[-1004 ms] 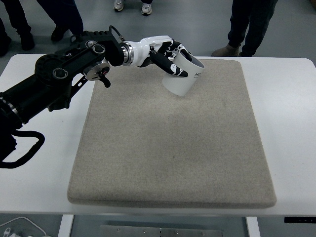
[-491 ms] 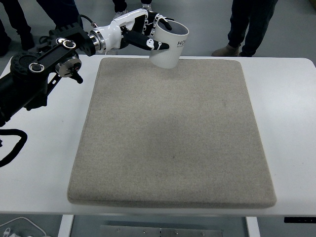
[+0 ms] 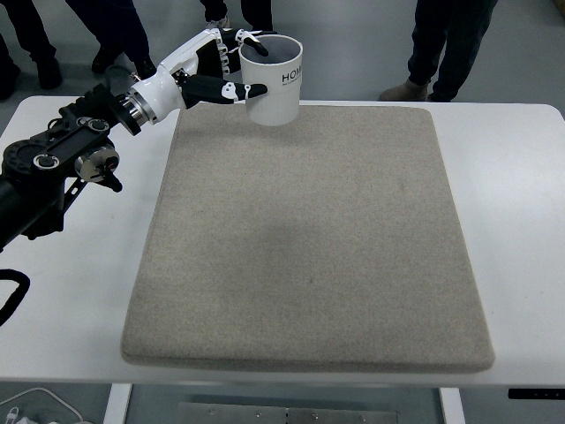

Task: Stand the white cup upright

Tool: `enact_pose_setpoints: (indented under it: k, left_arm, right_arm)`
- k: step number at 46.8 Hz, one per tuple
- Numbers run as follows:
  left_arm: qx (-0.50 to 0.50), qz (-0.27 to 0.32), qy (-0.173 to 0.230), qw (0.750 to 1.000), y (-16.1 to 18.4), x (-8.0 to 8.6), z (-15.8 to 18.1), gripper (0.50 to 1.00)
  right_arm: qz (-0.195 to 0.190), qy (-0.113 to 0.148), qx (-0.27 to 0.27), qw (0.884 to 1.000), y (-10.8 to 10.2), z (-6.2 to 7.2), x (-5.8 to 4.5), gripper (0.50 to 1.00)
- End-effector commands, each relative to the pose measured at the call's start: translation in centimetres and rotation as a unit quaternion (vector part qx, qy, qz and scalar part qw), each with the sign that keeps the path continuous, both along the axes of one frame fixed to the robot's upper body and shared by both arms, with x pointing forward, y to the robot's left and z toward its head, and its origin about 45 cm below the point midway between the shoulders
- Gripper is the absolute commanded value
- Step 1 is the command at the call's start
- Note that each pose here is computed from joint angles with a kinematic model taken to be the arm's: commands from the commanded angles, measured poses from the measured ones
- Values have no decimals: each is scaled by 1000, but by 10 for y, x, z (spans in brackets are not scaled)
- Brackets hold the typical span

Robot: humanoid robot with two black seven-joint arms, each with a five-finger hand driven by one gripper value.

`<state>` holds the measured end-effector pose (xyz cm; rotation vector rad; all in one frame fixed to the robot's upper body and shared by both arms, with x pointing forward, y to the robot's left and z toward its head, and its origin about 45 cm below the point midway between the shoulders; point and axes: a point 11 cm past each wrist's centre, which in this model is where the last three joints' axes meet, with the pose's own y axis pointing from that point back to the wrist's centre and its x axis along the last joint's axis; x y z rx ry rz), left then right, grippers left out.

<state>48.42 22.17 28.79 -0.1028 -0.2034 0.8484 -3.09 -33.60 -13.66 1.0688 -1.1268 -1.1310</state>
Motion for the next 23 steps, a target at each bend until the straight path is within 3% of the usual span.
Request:
enact_pose_setpoints:
  k: [1,23]
  left_arm:
    - [2,12,7,1000,5,0,-9,514]
    - [-29,72,31,996,24,7,-25,514]
  right_arm:
    - [0,0,0,1000,0,0,0,930]
    - [0,0,0,1000,0,0,0,930]
